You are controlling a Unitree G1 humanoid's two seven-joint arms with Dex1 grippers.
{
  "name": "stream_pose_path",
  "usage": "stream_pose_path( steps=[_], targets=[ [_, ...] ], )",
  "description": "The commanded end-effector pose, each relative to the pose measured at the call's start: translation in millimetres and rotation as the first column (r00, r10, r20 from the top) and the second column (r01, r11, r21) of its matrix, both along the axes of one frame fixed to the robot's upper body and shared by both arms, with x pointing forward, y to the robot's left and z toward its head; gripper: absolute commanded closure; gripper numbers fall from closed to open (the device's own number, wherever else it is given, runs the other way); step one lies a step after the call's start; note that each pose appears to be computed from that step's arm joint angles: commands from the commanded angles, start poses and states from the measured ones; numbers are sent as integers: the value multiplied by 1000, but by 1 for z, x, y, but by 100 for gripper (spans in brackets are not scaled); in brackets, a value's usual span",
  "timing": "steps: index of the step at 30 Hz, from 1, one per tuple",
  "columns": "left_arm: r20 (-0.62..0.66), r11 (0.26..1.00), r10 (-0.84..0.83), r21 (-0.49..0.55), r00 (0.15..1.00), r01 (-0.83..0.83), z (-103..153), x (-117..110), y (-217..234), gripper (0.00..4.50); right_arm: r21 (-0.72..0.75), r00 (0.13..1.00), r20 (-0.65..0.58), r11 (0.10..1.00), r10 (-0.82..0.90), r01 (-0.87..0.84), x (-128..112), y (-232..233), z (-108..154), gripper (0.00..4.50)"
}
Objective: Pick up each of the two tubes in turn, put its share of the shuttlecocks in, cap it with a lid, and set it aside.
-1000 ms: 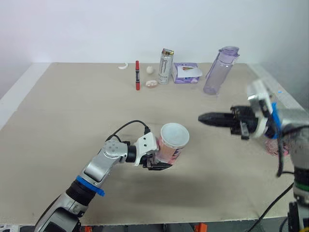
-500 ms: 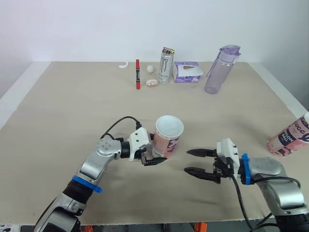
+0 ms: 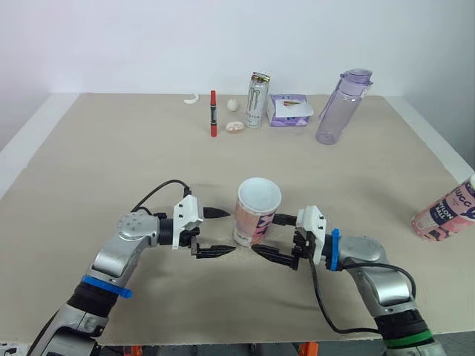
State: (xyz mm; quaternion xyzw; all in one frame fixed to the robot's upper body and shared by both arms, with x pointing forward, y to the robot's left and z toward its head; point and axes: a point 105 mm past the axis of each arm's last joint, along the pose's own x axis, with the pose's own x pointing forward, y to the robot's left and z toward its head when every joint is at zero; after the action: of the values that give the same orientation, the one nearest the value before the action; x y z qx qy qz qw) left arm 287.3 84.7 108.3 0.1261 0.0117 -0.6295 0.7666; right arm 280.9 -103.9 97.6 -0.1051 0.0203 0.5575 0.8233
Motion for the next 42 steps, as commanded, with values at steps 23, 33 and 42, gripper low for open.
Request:
stream_pose_path(
  steps=[23,33,42],
  targets=[
    [61,995,84,-57,995,-81,8,-20,22,0,40,992,72,994,100,-103,19,52,10,13],
    [59,996,74,-59,996,-70,6,-15,16,0,66,989,89,990,116,-122,21,62,19,13],
    [53,996,66,-55,996,-63,4,-16,12,0,56,986,92,987,142,-148,21,70,17,13]
  ],
)
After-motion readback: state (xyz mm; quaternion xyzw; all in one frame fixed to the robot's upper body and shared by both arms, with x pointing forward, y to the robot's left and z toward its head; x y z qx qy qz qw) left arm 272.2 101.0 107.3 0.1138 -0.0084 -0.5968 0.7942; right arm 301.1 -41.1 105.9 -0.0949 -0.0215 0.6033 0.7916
